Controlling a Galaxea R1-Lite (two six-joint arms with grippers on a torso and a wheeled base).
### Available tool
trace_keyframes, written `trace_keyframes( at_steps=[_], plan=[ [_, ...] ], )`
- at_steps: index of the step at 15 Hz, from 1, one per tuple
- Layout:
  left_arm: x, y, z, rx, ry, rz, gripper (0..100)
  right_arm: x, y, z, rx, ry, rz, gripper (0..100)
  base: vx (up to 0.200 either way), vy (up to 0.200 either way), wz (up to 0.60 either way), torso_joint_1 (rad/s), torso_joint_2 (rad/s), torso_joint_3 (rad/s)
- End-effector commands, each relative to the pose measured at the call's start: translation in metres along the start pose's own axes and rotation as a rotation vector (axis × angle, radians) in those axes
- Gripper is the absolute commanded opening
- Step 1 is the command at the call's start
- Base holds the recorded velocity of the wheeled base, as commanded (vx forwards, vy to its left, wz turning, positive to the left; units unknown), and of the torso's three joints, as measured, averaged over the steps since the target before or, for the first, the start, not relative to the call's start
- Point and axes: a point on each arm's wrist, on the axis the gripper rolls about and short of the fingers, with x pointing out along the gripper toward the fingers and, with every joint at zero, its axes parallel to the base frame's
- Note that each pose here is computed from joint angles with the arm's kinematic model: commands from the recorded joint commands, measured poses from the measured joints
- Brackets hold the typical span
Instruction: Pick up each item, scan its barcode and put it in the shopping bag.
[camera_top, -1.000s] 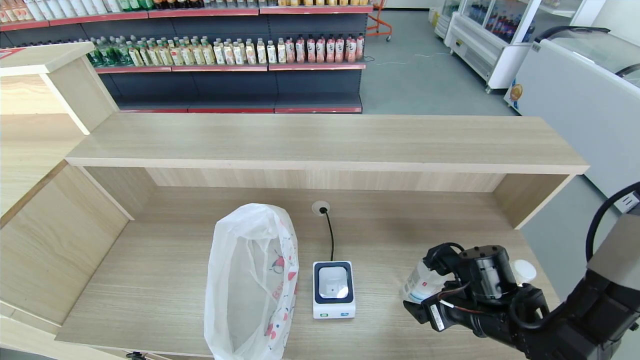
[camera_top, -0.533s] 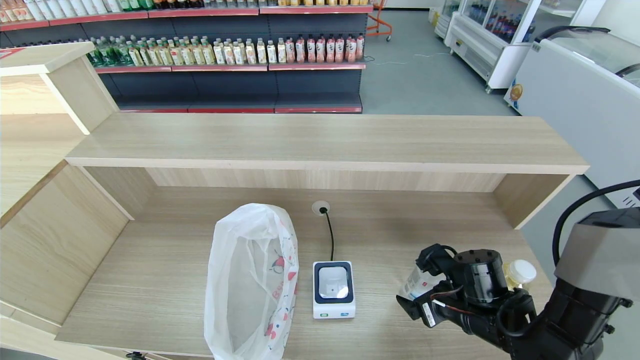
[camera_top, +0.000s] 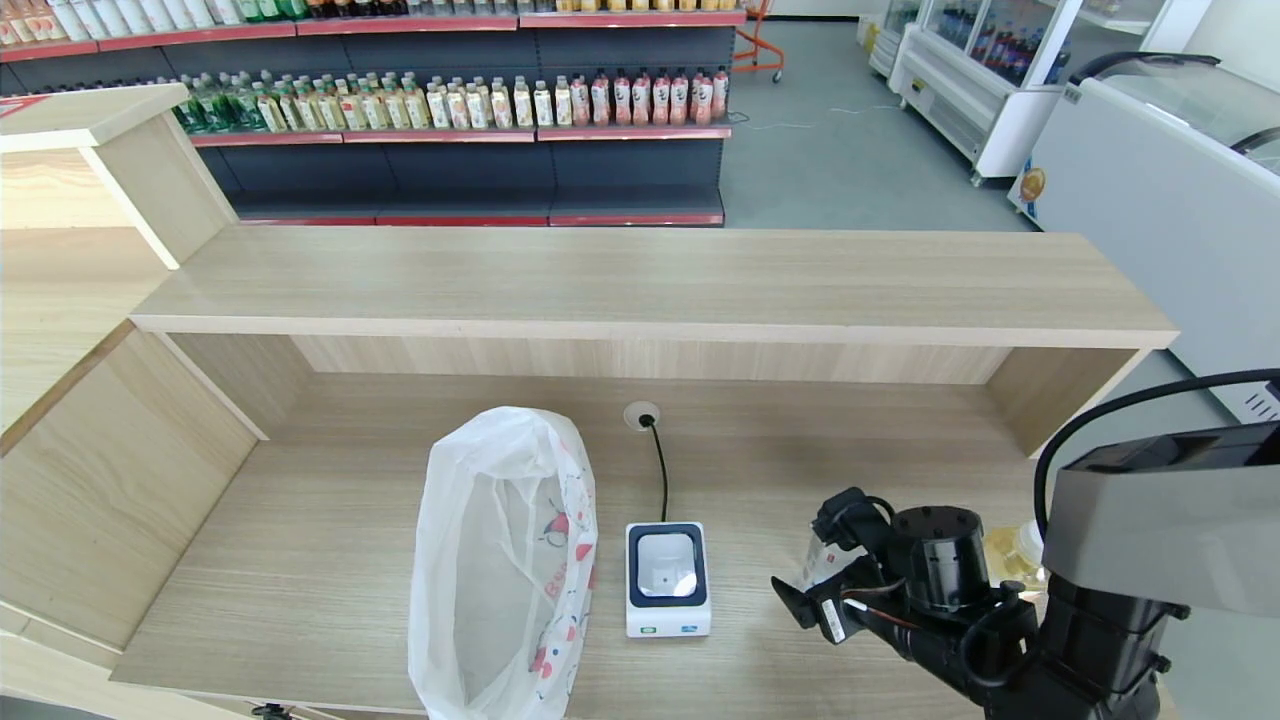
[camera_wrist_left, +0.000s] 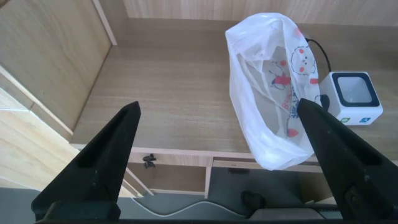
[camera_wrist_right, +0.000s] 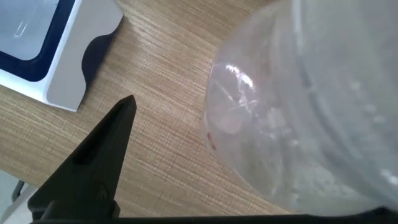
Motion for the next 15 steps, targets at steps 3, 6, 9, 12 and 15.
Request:
trace_keyframes(
  at_steps=[3,6,9,12,15],
  plan=[
    [0.0,0.0,0.0,0.0,0.0,0.0,100,0.0052,0.0006,-0.0025,0.012,-0.036,-0.002,100,0.0,0.0,0.0,0.0,0.0,0.0],
    [0.0,0.0,0.0,0.0,0.0,0.0,100,0.0062,-0.0015,-0.0009,0.018,-0.059,-0.01,0,0.0,0.0,0.0,0.0,0.0,0.0],
    [0.0,0.0,0.0,0.0,0.0,0.0,100,0.0051,-0.0022,-0.0001,0.022,-0.063,-0.012,0,0.0,0.0,0.0,0.0,0.0,0.0],
    [0.0,0.0,0.0,0.0,0.0,0.0,100,0.0045,-0.003,0.001,0.026,-0.067,-0.014,0,0.0,0.0,0.0,0.0,0.0,0.0],
    [0.0,0.0,0.0,0.0,0.0,0.0,100,0.003,-0.004,-0.0001,0.028,-0.06,-0.017,0,0.0,0.0,0.0,0.0,0.0,0.0]
  ],
)
